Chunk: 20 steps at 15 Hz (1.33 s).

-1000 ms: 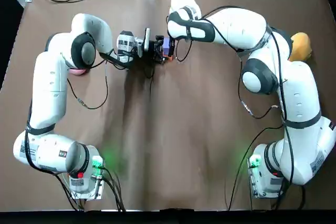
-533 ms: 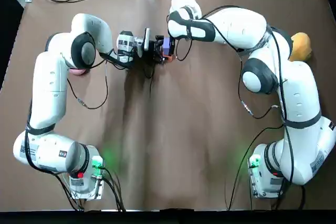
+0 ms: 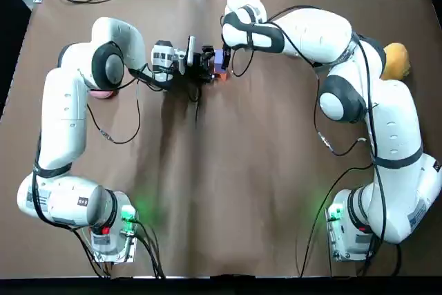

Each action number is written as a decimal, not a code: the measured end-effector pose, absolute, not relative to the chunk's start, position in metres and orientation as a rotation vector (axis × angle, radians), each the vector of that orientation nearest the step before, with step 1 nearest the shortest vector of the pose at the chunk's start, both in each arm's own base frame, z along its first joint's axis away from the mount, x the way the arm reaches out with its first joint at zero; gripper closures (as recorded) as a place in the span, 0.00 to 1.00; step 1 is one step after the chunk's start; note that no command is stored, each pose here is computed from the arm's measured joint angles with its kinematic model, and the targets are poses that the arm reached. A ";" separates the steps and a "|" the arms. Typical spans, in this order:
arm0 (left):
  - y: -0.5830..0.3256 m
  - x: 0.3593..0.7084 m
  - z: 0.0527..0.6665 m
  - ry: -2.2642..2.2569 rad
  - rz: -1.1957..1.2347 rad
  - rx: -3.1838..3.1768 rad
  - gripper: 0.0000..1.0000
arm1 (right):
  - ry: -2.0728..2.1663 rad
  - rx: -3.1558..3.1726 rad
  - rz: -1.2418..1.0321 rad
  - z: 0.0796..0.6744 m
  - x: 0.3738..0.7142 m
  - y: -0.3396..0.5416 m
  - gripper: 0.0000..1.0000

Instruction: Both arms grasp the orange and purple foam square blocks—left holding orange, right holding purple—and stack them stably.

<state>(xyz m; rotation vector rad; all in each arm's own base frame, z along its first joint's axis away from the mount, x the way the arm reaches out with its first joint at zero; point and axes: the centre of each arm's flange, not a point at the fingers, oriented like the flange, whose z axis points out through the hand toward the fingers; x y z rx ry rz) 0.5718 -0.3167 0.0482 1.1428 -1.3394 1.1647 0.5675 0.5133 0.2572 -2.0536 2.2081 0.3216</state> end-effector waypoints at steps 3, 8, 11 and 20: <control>-0.307 0.575 0.047 -1.329 1.172 1.156 0.00 | 2.209 -2.050 0.321 0.258 0.569 0.512 0.00; -0.294 0.580 0.049 -1.309 1.188 1.165 0.00 | 2.207 -2.051 0.319 0.258 0.569 0.512 0.00; -0.279 0.587 0.051 -1.310 1.201 1.174 0.00 | 2.206 -2.053 0.319 0.258 0.568 0.513 0.00; -0.240 0.605 0.068 -1.368 1.222 1.175 0.00 | 2.204 -2.040 0.314 0.267 0.575 0.510 0.00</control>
